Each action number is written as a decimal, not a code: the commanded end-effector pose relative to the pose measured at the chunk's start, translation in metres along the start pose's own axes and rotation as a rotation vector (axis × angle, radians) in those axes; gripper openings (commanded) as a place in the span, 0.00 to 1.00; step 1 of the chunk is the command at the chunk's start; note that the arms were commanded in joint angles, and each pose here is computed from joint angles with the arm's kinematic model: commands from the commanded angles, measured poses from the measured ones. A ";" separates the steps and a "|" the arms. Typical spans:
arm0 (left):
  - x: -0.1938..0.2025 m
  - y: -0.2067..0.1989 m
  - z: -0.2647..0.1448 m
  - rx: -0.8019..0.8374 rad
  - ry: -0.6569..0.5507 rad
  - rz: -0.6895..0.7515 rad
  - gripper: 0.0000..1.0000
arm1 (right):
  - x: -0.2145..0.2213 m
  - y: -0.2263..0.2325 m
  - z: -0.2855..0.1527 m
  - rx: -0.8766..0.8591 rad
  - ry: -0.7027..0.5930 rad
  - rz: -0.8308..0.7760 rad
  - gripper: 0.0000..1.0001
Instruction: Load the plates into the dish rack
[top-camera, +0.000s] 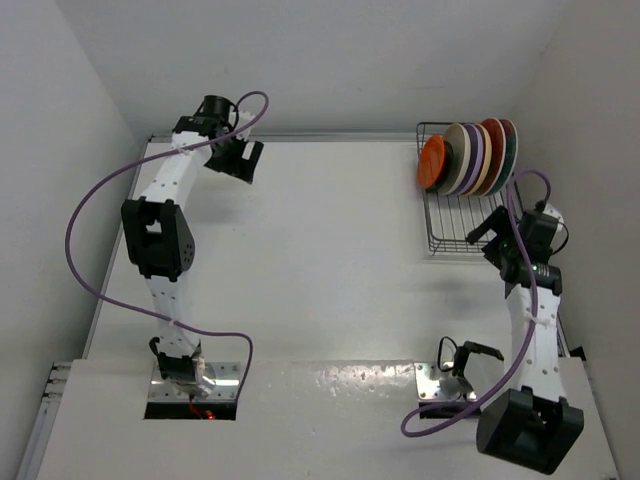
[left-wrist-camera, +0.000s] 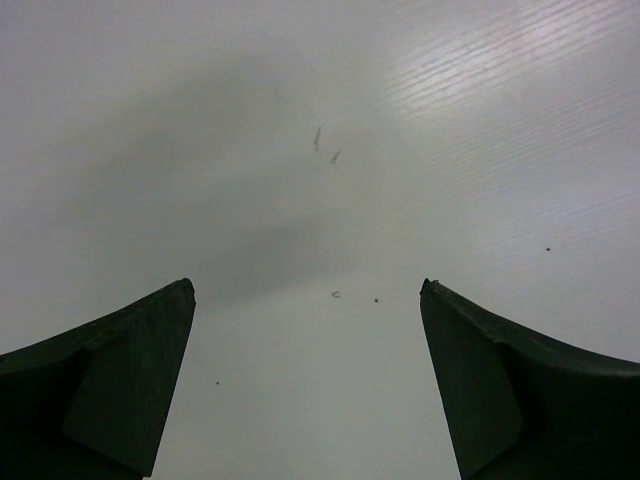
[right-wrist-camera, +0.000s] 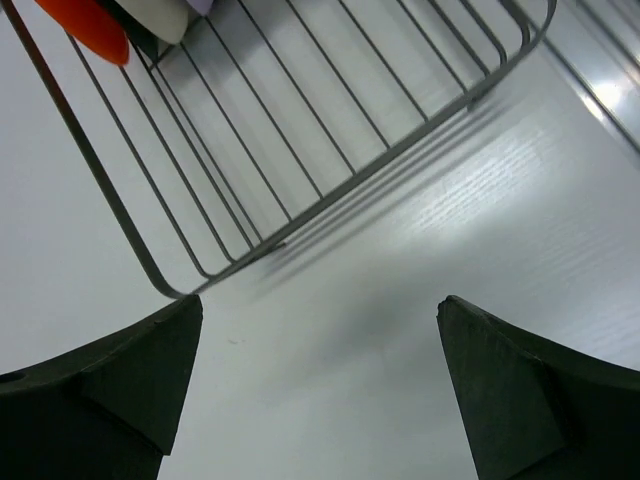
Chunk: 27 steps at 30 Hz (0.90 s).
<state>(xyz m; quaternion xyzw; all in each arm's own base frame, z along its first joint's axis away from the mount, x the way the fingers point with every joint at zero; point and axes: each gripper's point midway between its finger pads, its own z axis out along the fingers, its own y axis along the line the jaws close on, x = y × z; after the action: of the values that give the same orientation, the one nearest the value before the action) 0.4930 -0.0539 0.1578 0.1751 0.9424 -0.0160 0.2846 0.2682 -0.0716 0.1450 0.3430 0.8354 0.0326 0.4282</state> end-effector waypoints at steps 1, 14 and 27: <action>-0.022 -0.027 -0.011 0.046 -0.068 0.010 1.00 | 0.024 -0.007 -0.012 0.021 0.059 0.065 1.00; -0.014 -0.083 -0.008 0.080 -0.052 0.090 1.00 | 0.047 -0.032 -0.038 0.085 -0.010 0.139 1.00; -0.017 -0.111 -0.011 0.070 -0.060 0.152 1.00 | 0.053 -0.042 -0.049 0.146 0.020 0.135 1.00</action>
<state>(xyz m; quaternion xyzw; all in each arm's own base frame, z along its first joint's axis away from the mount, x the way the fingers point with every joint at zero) 0.4635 -0.1538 0.1359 0.2560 0.9284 -0.0367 0.2669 0.1891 -0.0552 0.1143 0.4240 0.8207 0.0151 0.3828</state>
